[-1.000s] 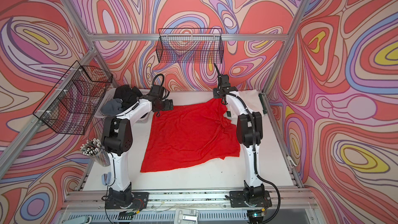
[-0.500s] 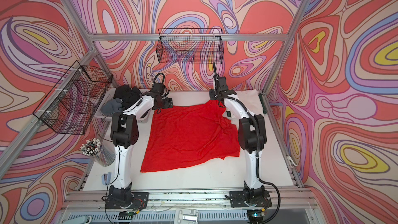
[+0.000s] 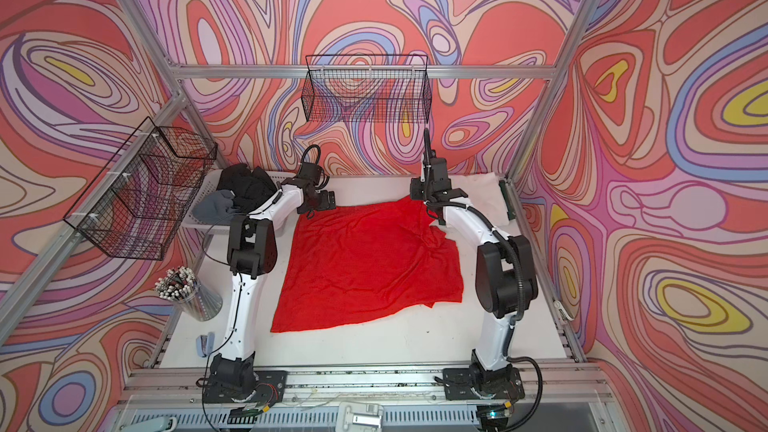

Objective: Fold and stack the t-shirts

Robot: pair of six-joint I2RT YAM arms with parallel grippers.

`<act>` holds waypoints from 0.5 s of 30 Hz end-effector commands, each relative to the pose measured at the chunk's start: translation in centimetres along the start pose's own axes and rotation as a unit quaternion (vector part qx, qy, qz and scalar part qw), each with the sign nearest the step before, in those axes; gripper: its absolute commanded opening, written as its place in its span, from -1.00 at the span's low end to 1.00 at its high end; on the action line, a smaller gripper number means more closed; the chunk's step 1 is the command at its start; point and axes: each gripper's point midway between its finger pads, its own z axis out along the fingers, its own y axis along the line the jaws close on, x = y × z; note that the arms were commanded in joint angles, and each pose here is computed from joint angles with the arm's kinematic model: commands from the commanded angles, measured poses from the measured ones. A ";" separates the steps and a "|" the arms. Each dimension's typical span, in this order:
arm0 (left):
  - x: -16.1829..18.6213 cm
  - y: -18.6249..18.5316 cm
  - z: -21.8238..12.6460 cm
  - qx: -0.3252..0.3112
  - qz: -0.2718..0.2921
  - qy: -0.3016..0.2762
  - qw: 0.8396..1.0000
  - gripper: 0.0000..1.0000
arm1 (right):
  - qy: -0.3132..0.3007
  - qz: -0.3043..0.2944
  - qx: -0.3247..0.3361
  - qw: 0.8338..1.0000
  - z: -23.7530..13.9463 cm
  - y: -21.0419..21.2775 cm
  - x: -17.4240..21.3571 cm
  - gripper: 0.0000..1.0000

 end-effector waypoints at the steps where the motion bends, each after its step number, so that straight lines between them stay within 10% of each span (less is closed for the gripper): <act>1: 0.7 1.3 0.7 -0.027 -0.013 0.017 0.999 0.97 | -0.040 0.023 0.017 0.999 -1.7 -0.9 -1.5 -1.00; 15: 0.4 0.8 2.1 -0.024 -0.021 0.023 0.999 0.91 | -0.009 0.056 0.011 0.998 -1.4 -2.8 2.2 -1.00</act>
